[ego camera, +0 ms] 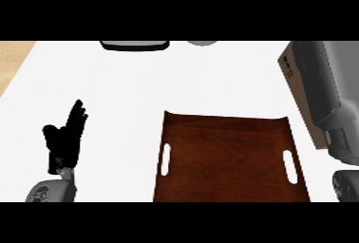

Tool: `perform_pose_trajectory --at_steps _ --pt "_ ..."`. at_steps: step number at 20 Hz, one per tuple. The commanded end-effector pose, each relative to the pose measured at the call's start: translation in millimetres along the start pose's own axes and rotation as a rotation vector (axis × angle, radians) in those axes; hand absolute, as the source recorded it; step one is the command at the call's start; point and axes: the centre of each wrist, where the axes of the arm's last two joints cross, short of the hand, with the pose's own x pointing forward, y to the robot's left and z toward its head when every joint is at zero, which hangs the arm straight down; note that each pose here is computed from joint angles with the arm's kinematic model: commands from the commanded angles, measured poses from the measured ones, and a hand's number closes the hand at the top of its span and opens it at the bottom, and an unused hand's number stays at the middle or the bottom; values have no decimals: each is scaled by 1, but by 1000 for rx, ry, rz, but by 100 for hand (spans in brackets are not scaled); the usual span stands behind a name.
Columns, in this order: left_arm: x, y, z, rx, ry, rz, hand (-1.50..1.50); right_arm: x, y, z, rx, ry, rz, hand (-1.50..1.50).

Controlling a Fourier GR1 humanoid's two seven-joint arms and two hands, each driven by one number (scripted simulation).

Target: Pick the squash from the tray and place it in the cardboard box

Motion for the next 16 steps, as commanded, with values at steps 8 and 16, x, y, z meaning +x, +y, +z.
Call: perform_pose_trajectory --at_steps 8,16 --pt "-18 1 8 11 -14 -14 0 -95 35 -91 -11 104 -77 150" --pt "-9 -15 1 -17 -9 1 0 -168 84 -116 21 213 -75 150"
